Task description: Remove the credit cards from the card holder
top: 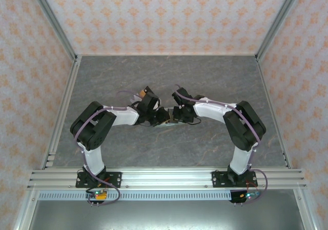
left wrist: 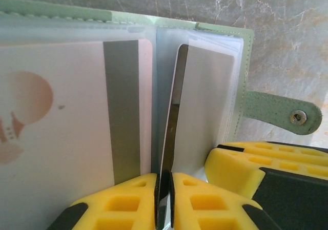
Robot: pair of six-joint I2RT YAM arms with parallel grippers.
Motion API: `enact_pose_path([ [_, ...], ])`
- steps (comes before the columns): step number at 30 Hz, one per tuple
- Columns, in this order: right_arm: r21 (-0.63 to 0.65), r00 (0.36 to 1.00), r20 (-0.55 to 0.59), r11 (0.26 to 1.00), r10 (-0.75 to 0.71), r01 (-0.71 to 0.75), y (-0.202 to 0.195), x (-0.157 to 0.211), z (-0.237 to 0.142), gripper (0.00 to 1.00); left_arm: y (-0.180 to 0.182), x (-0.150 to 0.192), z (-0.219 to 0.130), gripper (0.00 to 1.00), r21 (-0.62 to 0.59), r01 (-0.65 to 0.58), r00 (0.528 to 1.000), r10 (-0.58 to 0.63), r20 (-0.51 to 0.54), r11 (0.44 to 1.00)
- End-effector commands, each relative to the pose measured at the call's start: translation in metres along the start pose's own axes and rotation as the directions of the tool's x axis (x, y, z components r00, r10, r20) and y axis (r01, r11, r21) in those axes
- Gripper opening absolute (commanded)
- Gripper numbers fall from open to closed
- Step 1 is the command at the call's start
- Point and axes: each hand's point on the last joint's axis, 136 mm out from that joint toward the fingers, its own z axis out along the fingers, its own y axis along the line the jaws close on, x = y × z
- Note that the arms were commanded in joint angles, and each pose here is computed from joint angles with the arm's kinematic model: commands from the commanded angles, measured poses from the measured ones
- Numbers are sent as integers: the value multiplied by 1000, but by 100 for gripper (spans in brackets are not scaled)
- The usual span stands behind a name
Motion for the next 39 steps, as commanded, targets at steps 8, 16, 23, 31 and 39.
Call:
enact_pose_path([
  [8, 62, 999, -36, 998, 16, -13, -14, 8, 14, 16, -39, -3, -21, 11, 191, -56, 998, 48, 45, 980],
  [16, 81, 999, -35, 997, 21, -18, -18, 8, 15, 16, -36, -3, -23, 8, 179, -60, 997, 52, 51, 982],
  [23, 111, 999, -34, 994, 23, -19, -23, 8, 16, 16, -28, -1, -24, 7, 156, -55, 998, 48, 51, 986],
  [31, 129, 999, -32, 991, 24, -19, -26, 7, 17, 15, -18, -3, -32, 6, 136, -49, 997, 41, 62, 989],
  [39, 72, 1000, -13, 997, 11, -10, -13, 1, 9, 16, 4, 0, -48, 0, -2, -74, 996, 74, 56, 997],
])
